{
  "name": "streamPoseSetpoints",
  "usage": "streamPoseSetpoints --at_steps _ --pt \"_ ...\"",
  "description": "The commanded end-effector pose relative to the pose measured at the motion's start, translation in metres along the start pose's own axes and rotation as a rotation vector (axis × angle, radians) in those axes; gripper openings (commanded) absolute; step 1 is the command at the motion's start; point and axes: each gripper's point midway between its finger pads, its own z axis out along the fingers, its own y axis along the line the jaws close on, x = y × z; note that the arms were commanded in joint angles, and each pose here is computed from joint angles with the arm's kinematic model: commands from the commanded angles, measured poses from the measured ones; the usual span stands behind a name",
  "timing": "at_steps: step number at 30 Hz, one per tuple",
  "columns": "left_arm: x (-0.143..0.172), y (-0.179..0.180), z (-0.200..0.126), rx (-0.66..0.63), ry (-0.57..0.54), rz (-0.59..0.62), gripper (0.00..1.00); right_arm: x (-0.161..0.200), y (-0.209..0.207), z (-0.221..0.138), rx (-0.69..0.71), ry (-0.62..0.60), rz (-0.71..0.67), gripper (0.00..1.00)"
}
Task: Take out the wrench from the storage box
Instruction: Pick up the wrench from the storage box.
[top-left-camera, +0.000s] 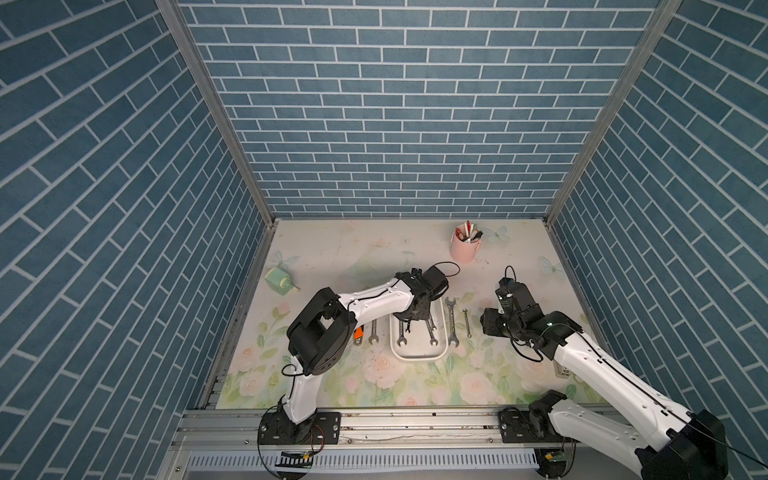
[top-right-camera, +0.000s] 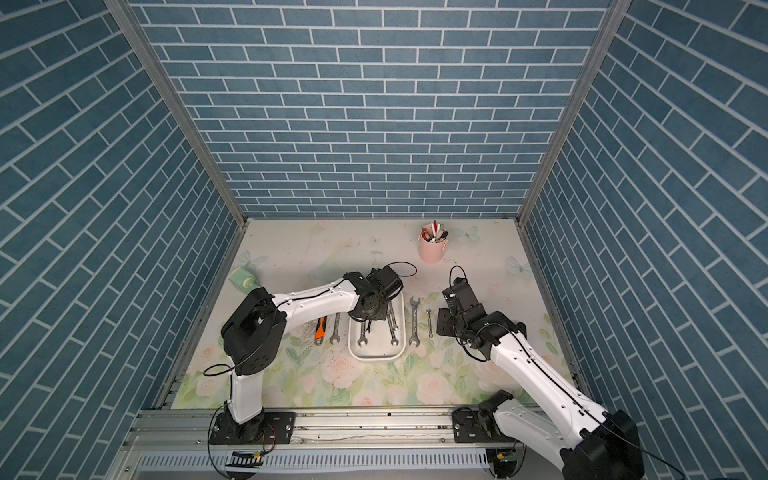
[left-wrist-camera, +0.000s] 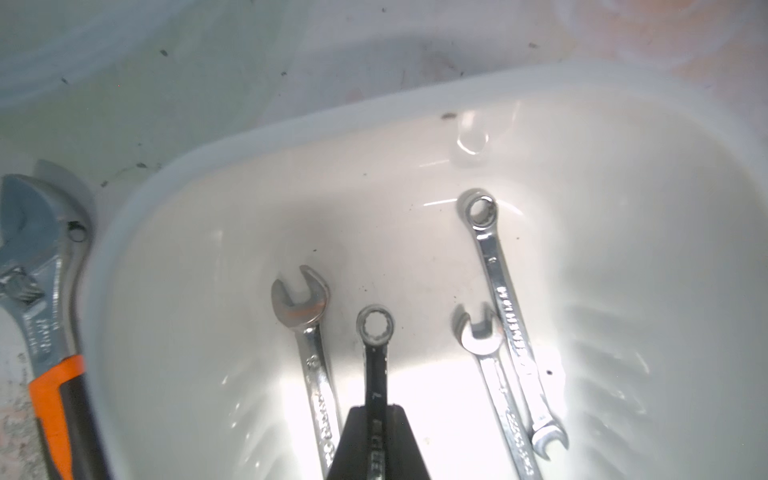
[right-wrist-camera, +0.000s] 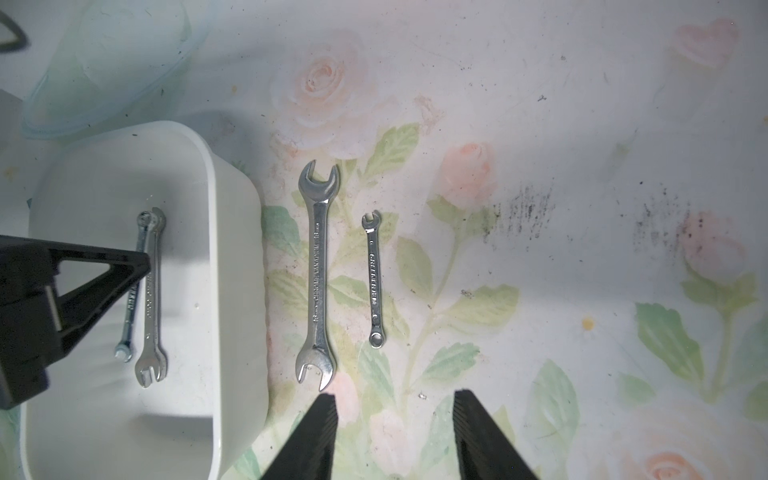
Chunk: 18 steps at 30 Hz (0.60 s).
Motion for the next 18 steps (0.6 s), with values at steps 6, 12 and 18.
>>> streamPoseSetpoints --at_steps 6,12,18 --pt "-0.032 0.027 -0.054 -0.025 -0.091 -0.017 0.0 0.003 -0.005 0.0 0.014 0.003 -0.008 0.49" --pt "-0.041 0.064 -0.075 -0.022 -0.13 -0.065 0.0 0.003 -0.005 -0.001 0.013 0.005 -0.008 0.49" --pt "-0.034 0.108 -0.072 -0.05 -0.135 -0.115 0.0 0.002 -0.004 -0.002 0.014 0.006 -0.008 0.49"
